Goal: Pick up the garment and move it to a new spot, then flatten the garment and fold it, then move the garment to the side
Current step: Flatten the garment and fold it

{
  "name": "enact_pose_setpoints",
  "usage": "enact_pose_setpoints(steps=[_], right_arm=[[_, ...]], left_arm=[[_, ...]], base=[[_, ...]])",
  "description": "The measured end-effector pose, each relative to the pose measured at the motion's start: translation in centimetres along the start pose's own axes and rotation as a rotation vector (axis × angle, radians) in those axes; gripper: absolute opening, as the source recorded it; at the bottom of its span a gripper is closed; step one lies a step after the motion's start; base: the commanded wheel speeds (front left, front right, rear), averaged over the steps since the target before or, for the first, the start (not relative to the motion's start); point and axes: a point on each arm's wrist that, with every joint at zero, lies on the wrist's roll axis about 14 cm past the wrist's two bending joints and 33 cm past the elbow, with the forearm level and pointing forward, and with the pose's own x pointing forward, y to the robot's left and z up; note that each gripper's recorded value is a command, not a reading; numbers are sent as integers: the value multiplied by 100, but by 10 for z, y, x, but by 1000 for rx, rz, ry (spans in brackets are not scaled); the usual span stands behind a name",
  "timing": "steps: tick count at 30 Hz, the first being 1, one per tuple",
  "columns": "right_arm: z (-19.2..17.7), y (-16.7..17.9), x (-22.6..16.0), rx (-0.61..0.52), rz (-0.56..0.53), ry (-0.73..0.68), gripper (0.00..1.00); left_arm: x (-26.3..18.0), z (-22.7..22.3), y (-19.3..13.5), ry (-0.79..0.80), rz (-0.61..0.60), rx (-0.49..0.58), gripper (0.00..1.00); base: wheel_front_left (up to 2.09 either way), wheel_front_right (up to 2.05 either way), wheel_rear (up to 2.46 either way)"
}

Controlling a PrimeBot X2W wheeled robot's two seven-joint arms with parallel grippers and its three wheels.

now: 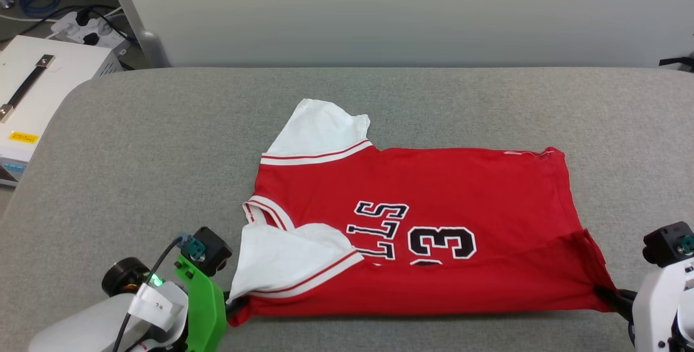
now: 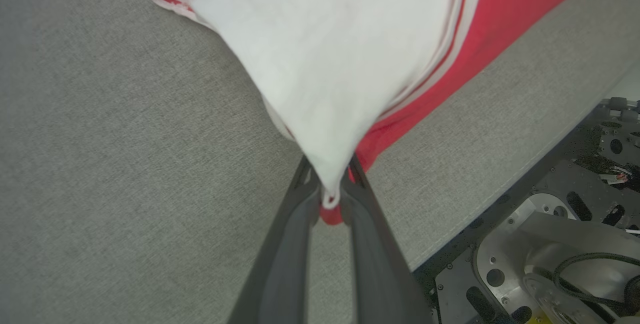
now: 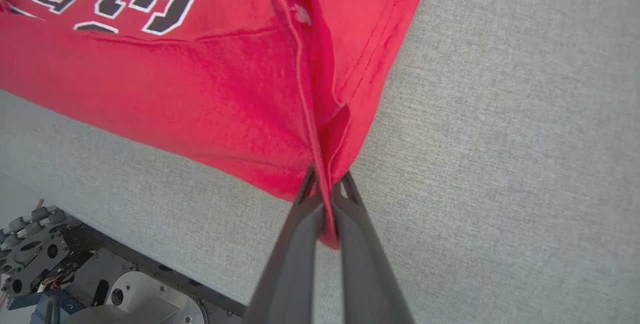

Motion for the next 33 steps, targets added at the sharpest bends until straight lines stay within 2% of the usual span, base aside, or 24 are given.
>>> enact_pose_setpoints(steps=[6,17,18,19,20,21,26,33], right_arm=[[-12,-9,-4,62,-27,28,0],[-49,-14,24,182,-55,144,0],[-50,-14,26,187,-55,139,0],[-48,-14,27,187,-56,128,11],[-46,-14,28,182,-59,109,47],[-43,-14,29,179,-62,86,100],[-11,-18,22,136,-87,-83,100],[55,-17,-3,77,-125,-402,100]], left_arm=[[6,-11,-5,29,-6,-30,0],[36,-35,3,110,-9,-102,0],[37,-36,4,106,-6,-110,21],[37,-37,5,103,-2,-115,69],[37,-37,7,94,4,-117,100],[36,-36,8,81,14,-118,100],[24,-27,18,4,59,-104,100],[-14,21,45,-196,159,-44,100]], base=[[0,0,0],[0,0,0],[0,0,0],[0,0,0],[0,0,0],[0,0,0],[0,0,0],[0,0,0]])
